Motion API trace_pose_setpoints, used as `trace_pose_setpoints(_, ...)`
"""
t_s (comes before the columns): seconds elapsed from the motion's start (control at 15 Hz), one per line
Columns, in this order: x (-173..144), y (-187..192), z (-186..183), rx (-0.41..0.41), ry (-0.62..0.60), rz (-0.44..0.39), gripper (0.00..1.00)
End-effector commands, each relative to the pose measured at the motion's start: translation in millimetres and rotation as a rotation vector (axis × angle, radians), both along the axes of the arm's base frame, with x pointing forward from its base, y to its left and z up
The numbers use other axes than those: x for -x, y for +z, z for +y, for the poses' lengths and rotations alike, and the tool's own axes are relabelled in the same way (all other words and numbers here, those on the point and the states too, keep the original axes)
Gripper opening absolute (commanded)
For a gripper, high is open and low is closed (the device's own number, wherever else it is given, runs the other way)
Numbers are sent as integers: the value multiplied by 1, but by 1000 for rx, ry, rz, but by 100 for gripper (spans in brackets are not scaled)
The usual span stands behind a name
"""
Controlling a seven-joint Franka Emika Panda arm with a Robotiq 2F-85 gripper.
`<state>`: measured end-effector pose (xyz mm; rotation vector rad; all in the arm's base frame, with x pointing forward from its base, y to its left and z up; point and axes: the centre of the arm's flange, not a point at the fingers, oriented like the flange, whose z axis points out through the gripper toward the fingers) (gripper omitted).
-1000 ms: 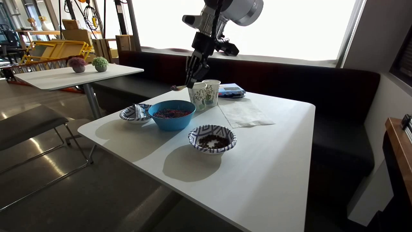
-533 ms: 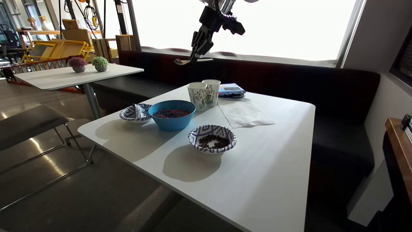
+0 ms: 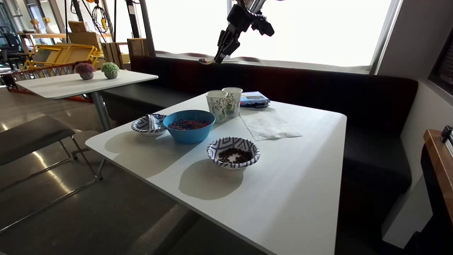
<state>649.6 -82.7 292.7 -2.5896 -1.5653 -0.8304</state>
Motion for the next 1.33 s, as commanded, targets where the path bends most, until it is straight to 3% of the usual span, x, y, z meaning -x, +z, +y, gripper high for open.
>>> trace_pose_setpoints(0.0,0,0,1,0,1,0,15)
trace_pose_setpoints(1.07,0,-1,1,-1,1,1,15)
trace_pose_setpoints(1.13,-1,-2,-1,2,-4,-4,4)
trace_pose_setpoints(1.27,-2,-5,-7,2,-14,6,4)
